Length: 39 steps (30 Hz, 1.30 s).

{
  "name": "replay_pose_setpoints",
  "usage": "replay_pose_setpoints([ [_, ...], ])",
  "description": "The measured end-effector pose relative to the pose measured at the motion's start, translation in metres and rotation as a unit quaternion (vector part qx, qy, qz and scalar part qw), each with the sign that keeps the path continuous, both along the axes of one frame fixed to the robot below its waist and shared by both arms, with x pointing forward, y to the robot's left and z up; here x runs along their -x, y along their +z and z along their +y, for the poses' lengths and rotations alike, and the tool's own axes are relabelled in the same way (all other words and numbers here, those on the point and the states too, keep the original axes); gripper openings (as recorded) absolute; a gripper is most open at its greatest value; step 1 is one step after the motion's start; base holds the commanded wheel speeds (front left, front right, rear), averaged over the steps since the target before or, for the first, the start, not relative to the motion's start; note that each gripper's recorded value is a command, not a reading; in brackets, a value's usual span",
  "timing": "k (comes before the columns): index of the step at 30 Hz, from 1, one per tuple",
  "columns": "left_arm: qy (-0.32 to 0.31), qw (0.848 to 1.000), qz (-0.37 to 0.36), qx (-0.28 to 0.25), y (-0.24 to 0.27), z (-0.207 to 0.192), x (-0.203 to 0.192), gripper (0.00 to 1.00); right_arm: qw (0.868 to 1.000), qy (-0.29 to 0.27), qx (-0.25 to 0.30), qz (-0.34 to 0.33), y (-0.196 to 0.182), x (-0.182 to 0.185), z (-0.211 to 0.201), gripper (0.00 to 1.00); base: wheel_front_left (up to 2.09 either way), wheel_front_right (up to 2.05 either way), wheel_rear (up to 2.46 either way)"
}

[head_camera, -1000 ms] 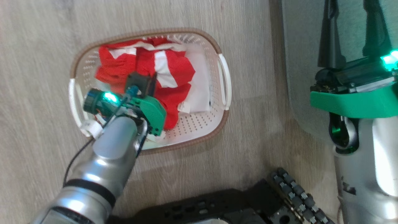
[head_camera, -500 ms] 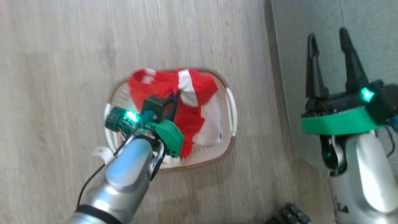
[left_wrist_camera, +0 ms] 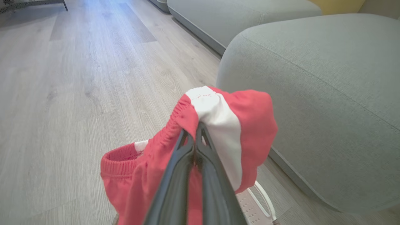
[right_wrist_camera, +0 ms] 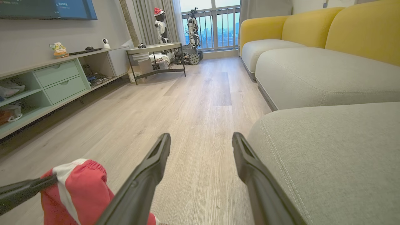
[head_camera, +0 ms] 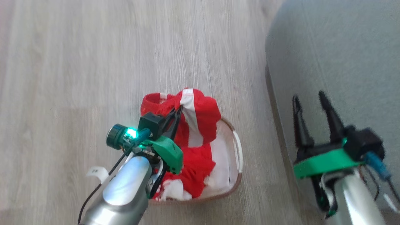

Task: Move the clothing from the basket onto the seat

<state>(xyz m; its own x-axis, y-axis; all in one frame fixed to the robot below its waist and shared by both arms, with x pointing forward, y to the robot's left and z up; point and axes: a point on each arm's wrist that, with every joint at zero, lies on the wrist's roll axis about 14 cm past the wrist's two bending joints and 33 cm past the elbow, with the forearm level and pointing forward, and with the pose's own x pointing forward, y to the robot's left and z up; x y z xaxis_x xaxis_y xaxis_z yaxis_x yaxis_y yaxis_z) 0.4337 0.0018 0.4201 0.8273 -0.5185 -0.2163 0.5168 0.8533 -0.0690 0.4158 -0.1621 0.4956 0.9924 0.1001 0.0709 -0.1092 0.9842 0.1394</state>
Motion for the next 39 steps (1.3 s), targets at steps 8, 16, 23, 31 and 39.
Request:
replay_pose_setpoints([
  [8, 0.004, 0.998, -0.063, -0.005, 0.055, 0.010, 0.008, 0.00, 1.000, 0.018, -0.004, -0.003, 0.008, 0.039, 0.013, 1.00, 0.00, 0.00, 0.00],
  [16, 0.003, 0.993, -0.121, -0.001, 0.110, 0.010, 0.019, 0.00, 0.998, 0.063, -0.007, -0.024, 0.022, 0.062, 0.044, 1.00, 0.00, 0.00, 0.00],
  [23, -0.005, 0.989, -0.150, 0.008, 0.140, 0.005, 0.027, 0.00, 0.994, 0.106, 0.012, -0.018, 0.017, 0.071, 0.071, 1.00, 0.00, 0.00, 0.00],
  [31, -0.027, 0.980, -0.195, 0.023, 0.180, -0.011, 0.034, 0.00, 0.985, 0.164, 0.041, -0.023, 0.021, 0.062, 0.106, 1.00, 0.00, 0.00, 0.00],
  [39, -0.053, 0.976, -0.209, 0.030, 0.192, -0.027, 0.044, 0.00, 0.973, 0.215, 0.076, -0.018, 0.024, 0.043, 0.135, 1.00, 0.00, 0.00, 0.00],
])
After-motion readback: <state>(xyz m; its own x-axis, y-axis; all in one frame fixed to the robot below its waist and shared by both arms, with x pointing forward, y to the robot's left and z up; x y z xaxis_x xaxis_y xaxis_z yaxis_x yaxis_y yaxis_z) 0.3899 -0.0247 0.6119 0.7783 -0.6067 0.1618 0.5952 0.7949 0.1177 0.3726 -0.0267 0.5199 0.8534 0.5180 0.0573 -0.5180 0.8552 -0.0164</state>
